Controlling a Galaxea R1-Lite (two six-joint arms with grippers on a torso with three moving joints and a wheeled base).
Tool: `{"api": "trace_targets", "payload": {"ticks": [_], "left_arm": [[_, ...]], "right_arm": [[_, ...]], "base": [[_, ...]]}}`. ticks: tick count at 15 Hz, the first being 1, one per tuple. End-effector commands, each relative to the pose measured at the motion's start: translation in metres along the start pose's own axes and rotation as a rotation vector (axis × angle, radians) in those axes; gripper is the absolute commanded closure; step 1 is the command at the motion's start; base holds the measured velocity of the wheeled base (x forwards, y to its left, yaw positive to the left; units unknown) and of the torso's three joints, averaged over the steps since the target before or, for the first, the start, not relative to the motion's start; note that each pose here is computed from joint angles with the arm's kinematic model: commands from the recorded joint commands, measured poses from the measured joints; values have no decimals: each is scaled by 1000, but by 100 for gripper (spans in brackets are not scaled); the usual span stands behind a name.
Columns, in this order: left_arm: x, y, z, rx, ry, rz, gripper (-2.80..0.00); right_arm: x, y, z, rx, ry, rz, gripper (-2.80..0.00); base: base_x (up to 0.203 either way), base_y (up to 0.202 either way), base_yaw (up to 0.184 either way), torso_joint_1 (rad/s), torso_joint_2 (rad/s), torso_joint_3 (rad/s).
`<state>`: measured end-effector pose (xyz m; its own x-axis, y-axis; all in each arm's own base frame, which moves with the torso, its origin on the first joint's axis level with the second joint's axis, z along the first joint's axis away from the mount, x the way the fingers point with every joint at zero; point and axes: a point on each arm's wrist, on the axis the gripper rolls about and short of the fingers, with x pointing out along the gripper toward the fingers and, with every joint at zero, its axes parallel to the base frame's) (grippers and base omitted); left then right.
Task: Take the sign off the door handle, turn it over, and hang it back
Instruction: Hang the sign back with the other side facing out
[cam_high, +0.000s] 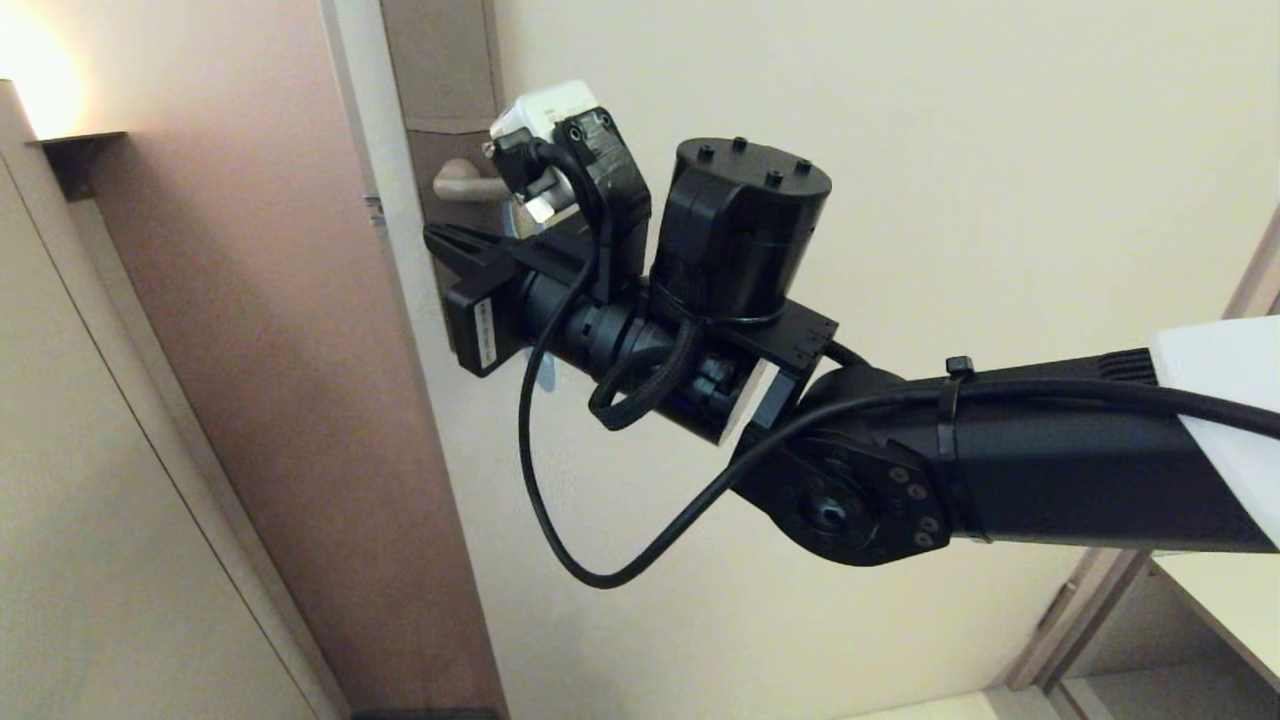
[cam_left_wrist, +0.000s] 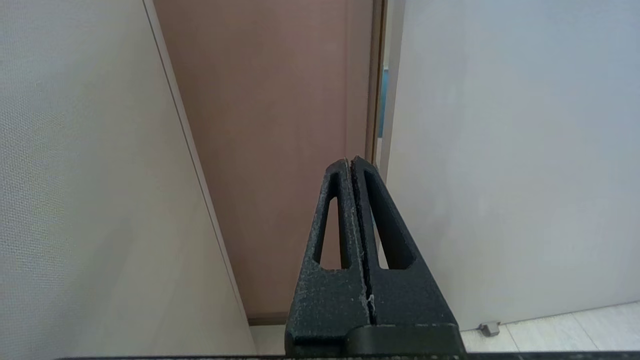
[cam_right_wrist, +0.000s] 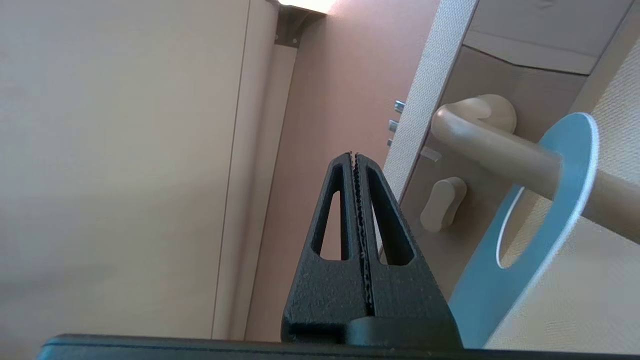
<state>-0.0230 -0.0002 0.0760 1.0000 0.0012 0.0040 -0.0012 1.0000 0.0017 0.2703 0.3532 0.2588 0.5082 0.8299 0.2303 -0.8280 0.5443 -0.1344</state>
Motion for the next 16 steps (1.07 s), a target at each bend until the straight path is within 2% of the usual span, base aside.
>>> {"api": "trace_targets", "payload": {"ticks": [1,7,12,16], "left_arm": [[0,0,0,0,0,0,0],[0,0,0,0,1,0,0],[0,0,0,0,0,0,0],[0,0,0,0,1,0,0]], "right_arm": [[-14,0,16,-1,-8,2,0],[-74,-5,22,11,136,-6,0],[-76,-29,4,3,185,-75,0],[-64,-32,-22,2,210,-109,0]], "base": [[0,0,0,0,0,0],[0,0,0,0,0,0],[0,0,0,0,0,0],[0,0,0,0,0,0]]}}
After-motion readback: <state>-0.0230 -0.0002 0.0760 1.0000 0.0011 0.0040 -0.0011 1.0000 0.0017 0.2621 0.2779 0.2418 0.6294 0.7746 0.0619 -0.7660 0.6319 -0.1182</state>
